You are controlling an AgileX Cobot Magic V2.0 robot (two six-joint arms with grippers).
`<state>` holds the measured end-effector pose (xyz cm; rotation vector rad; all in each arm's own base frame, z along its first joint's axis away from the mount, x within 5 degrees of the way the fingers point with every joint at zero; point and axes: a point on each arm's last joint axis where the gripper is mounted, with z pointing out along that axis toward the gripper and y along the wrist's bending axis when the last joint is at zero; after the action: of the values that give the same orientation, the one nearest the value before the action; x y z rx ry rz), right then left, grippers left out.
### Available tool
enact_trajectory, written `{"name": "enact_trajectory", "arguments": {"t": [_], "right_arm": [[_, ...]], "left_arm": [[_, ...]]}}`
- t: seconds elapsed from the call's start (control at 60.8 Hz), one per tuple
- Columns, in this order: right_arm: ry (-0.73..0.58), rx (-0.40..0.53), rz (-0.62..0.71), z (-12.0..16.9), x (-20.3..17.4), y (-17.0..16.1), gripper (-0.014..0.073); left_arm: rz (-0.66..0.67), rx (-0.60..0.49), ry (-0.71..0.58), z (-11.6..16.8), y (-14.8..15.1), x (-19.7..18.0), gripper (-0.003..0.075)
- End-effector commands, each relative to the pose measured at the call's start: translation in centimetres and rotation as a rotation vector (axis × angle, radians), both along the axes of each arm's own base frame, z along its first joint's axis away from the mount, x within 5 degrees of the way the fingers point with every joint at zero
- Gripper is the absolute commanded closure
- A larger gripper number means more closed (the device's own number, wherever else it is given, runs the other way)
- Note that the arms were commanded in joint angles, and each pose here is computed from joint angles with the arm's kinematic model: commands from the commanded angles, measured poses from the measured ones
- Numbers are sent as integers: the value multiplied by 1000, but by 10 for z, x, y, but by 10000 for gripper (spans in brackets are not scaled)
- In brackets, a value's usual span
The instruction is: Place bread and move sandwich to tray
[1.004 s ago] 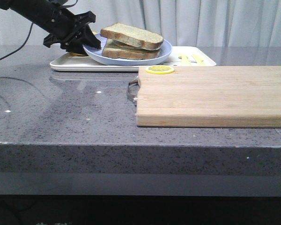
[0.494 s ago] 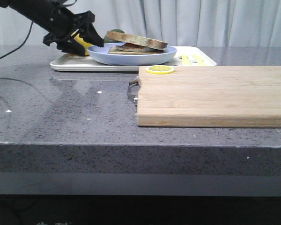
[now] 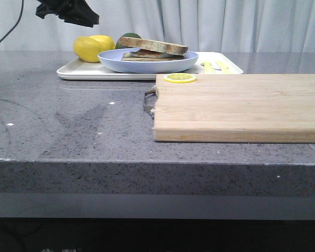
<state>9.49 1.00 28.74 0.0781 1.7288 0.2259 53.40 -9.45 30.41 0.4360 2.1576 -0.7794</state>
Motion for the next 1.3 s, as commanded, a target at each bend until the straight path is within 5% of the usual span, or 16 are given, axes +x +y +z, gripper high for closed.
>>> {"name": "enact_trajectory", "arguments": {"t": [0.0,0.247,0.444,0.642,0.888,1.037,1.283], "right_arm": [[-101,7,-23,16,1,-2,663],[-100,9,-23,16,1,-2,663],[-99,11,-23,16,1,-2,663],[-99,11,-23,16,1,-2,663],[-99,11,-23,16,1,-2,663],[-99,11,-23,16,1,-2,663],[-99,11,-23,16,1,-2,663]], "left_arm": [[-16,-59,-124,60,-2,-22,741],[-58,-10,-114,88,-1,-44,741],[77,42,-86,99,4,-48,741],[285,280,-119,114,0,-60,741],[231,427,77,82,-17,-75,741],[260,474,189,72,10,-93,741],[377,438,124,109,55,-145,741]]}}
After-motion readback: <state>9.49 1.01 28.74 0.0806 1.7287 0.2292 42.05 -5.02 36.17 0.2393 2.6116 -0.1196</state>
